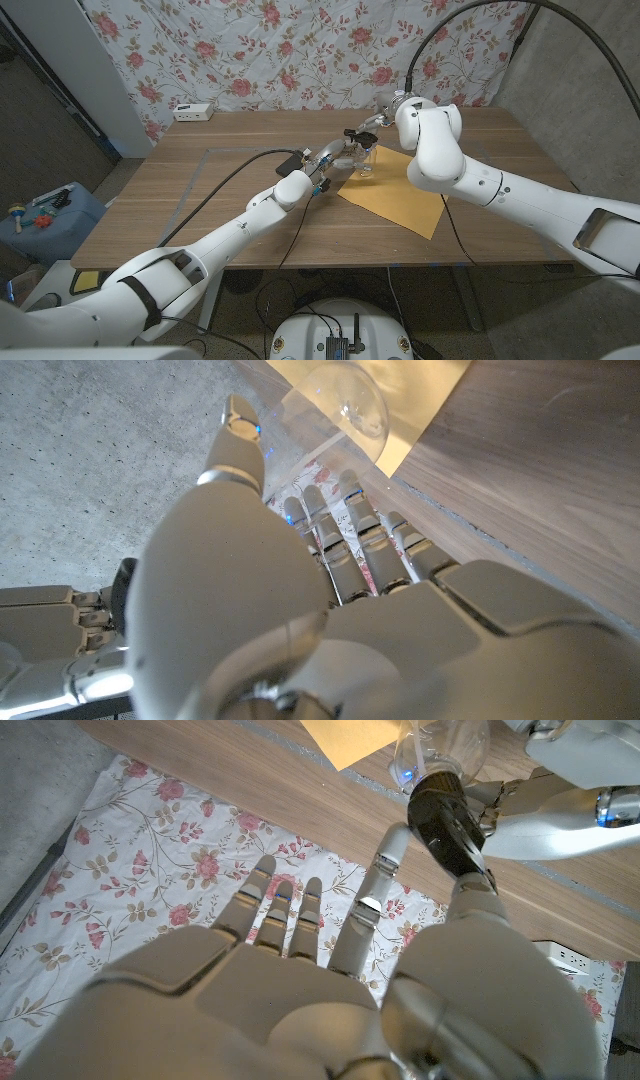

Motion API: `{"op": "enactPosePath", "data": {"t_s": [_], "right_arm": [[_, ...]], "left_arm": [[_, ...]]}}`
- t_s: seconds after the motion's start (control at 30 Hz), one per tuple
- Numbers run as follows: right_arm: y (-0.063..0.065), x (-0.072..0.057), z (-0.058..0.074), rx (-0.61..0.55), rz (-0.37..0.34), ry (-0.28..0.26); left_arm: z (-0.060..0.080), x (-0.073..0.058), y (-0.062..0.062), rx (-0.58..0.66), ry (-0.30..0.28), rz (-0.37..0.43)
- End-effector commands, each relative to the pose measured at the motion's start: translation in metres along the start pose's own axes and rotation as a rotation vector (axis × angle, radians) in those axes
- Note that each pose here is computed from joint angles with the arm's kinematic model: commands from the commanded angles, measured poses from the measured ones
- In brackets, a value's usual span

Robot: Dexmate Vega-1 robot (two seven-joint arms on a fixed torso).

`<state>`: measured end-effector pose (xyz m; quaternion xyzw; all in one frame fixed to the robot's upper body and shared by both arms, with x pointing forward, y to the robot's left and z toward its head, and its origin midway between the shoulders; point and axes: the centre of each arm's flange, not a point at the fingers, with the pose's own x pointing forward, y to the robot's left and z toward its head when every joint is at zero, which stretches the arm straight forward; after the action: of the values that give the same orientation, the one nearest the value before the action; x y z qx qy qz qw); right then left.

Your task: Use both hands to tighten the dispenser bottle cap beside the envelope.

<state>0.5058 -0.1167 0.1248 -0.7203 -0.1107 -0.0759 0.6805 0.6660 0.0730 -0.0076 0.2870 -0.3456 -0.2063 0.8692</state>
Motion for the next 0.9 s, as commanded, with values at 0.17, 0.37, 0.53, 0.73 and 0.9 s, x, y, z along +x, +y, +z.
{"op": "enactPosePath", "data": {"t_s": [0.17, 0.37, 0.53, 0.73, 0.9], "right_arm": [[0.0012, 0.005, -0.0006, -0.004, -0.034, 0.04], [0.0009, 0.008, -0.0004, 0.005, -0.04, 0.046], [0.0016, 0.0098, -0.0003, 0.011, -0.047, 0.048], [0.0032, 0.01, -0.0003, 0.017, -0.057, 0.054], [0.004, 0.0097, -0.0002, 0.023, -0.067, 0.06]], "left_arm": [[-0.0033, 0.001, 0.0011, -0.007, 0.005, 0.003], [-0.0044, 0.0024, 0.0024, -0.008, 0.006, 0.004], [-0.0046, 0.0035, 0.0035, -0.006, 0.006, 0.003], [-0.0042, 0.0044, 0.0038, -0.005, 0.004, 0.001], [-0.004, 0.0042, 0.0038, -0.005, 0.005, 0.002]]}}
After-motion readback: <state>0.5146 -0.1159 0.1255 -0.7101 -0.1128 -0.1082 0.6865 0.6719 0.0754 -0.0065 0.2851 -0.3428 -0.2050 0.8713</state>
